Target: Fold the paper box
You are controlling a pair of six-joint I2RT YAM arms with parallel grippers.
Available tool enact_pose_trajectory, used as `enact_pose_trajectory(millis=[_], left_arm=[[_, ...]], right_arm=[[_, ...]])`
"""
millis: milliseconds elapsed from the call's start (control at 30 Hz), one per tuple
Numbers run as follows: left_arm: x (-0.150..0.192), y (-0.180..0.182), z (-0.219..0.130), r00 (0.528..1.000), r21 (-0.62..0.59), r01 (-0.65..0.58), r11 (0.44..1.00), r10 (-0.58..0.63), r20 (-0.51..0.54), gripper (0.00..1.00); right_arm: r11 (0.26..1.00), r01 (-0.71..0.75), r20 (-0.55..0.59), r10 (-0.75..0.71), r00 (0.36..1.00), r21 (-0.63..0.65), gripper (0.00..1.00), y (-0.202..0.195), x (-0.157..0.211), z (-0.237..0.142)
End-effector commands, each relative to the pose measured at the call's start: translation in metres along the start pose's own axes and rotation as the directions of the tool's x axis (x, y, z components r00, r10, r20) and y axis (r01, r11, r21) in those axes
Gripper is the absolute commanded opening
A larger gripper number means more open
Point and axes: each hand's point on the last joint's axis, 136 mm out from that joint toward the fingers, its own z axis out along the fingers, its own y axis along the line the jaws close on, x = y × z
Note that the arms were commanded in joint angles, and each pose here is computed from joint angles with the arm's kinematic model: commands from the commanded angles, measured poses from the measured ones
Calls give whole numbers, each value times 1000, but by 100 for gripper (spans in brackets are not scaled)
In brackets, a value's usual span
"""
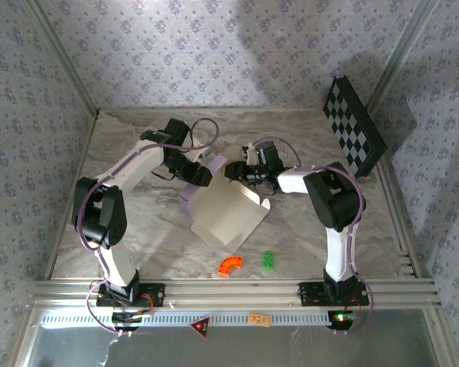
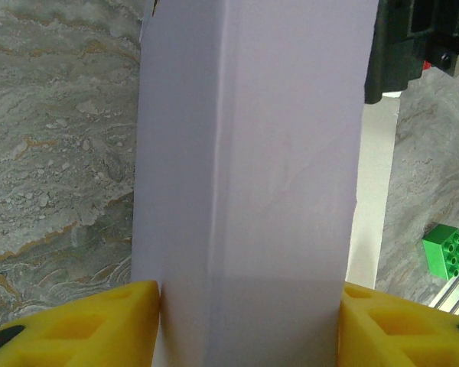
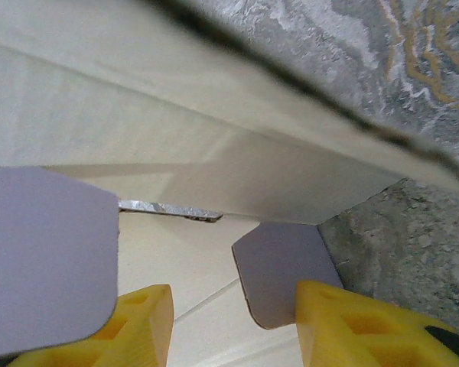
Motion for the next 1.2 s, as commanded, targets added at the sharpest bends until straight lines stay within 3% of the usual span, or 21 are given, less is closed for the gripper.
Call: enact_pose_trajectory(millis=[0,667,1167], left_arm=[[0,-7,-2,1000,12,-6,1000,6,-1,56],[2,-8,-2,1000,14,-8,1000,8,-8,56],[4,-9,0,1000,16,-8,1000,8,-15,56]], right_arm=[[998,61,-27,-61,998,-17,48,20,4,1],[971,218,-68,-212,975,96,52,27,-2,1],[955,291,-81,-286,955,58,56,38,-2,-2]])
